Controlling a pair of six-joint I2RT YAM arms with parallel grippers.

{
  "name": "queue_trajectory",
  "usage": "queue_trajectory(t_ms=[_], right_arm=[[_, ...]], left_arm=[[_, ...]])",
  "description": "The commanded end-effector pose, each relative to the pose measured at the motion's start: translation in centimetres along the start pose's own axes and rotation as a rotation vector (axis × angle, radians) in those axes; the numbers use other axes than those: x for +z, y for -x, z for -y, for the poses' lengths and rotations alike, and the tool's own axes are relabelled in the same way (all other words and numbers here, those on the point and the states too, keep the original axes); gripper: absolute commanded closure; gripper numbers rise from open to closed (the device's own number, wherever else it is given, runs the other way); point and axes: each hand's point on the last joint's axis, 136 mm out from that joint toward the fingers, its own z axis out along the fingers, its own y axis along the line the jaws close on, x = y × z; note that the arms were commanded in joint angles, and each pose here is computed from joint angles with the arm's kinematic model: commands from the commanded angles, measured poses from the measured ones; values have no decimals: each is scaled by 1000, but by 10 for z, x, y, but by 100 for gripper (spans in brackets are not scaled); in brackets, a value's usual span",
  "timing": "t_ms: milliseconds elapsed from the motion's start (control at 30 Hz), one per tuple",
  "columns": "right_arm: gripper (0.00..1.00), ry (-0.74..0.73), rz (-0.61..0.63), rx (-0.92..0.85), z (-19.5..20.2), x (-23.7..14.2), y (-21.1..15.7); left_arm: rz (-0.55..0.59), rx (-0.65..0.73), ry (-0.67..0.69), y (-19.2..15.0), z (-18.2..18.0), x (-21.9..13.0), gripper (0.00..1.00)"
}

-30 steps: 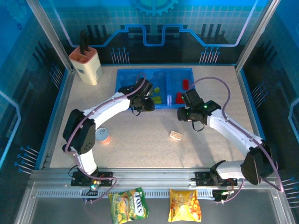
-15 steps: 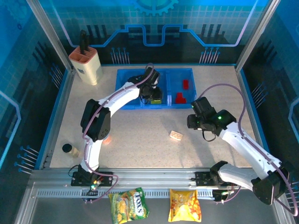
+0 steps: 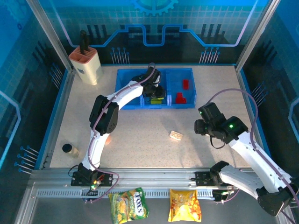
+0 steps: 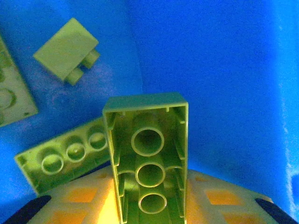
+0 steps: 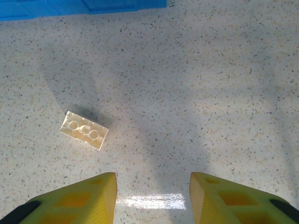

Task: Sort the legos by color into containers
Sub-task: Place the lego in the container.

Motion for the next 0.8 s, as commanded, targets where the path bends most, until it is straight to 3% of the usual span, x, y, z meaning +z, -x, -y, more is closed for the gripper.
queue_trajectory(t_ms=[0, 367, 767], right_arm=[[54, -28, -18, 11, 11, -8, -12], [54, -8, -8, 51, 19, -24, -23], [54, -5, -21, 54, 18, -27, -28]], left_arm=[[31, 34, -82, 16, 11, 4, 64], [42, 41, -162, 24, 14, 23, 62], [63, 52, -155, 30, 14, 23, 56]])
